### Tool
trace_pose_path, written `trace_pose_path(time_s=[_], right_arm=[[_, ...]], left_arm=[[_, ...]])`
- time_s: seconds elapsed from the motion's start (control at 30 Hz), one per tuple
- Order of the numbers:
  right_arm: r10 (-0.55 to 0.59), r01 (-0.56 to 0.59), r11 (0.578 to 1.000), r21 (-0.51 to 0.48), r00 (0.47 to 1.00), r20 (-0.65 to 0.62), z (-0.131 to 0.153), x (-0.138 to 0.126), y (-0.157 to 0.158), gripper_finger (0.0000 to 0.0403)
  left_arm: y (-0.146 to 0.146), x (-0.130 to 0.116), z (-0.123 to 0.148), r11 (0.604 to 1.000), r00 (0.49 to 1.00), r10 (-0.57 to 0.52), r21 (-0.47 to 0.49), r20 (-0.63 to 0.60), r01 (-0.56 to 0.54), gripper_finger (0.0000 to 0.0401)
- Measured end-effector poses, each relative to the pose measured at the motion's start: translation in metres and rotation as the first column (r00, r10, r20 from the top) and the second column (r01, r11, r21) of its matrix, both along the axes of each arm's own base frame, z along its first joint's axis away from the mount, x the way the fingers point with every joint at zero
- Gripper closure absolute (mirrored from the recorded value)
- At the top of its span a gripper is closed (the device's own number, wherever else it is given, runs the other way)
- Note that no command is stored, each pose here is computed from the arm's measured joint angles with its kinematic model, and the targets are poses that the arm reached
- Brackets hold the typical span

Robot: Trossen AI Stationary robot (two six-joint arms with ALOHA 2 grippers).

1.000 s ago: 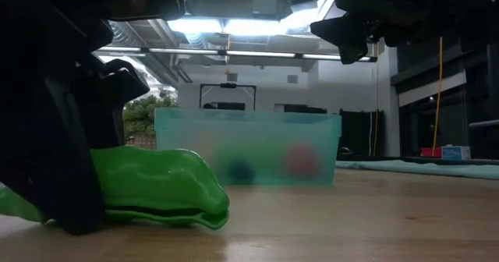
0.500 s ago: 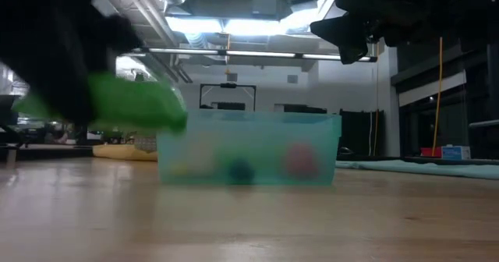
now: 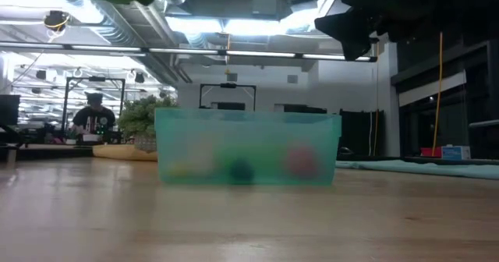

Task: Pick and placing Produce into tupperware
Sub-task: Put the peas into the bin

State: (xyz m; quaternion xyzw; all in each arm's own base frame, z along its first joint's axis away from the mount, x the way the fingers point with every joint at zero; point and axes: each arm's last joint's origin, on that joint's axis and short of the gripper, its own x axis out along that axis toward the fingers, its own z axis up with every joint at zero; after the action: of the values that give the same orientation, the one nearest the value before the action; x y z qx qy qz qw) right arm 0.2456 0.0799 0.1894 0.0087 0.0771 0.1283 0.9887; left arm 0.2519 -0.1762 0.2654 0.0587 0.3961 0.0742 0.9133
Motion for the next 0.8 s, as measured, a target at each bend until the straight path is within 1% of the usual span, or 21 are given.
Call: trace_pose_path(time_s=[0.17,0.33,0.4,0.47,0.53,0.63,0.73,0.8], right_arm=[[0.026,-0.025,1.000,0.017,0.999,-0.040,0.006,-0.009,0.004,0.0157],[0.079,-0.078,0.997,0.008,0.994,-0.070,0.006,-0.016,0.014,0.0157],[0.097,-0.097,0.995,0.006,0.993,-0.072,0.003,-0.019,0.019,0.0157],[0.085,-0.085,0.996,0.004,0.993,-0.078,-0.004,-0.023,0.019,0.0157],[0.073,-0.072,0.997,0.020,0.996,-0.049,-0.008,-0.029,0.018,0.0157],[0.065,-0.067,0.997,0.046,0.997,0.037,-0.012,-0.037,0.014,0.0157],[0.064,-0.071,0.995,0.063,0.992,0.105,-0.015,-0.045,0.011,0.0157],[0.063,-0.072,0.995,0.070,0.992,0.112,-0.018,-0.049,0.009,0.0157]], left_arm=[[0.023,-0.016,-0.004,1.000,0.998,0.014,-0.016,0.065,-0.013,0.0286],[0.048,-0.029,-0.017,0.998,0.977,0.002,-0.059,0.213,0.011,0.0289],[0.057,-0.033,-0.023,0.996,0.960,-0.008,-0.086,0.280,0.033,0.0289],[0.066,-0.038,-0.029,0.992,0.939,-0.022,-0.112,0.344,0.065,0.0289],[0.073,-0.040,-0.035,0.984,0.912,-0.044,-0.140,0.408,0.110,0.0289],[0.082,-0.042,-0.047,0.973,0.868,-0.070,-0.157,0.492,0.167,0.0286],[0.091,-0.043,-0.058,0.964,0.836,-0.085,-0.166,0.542,0.206,0.0287],[0.098,-0.044,-0.064,0.962,0.826,-0.078,-0.176,0.558,0.210,0.0289]])
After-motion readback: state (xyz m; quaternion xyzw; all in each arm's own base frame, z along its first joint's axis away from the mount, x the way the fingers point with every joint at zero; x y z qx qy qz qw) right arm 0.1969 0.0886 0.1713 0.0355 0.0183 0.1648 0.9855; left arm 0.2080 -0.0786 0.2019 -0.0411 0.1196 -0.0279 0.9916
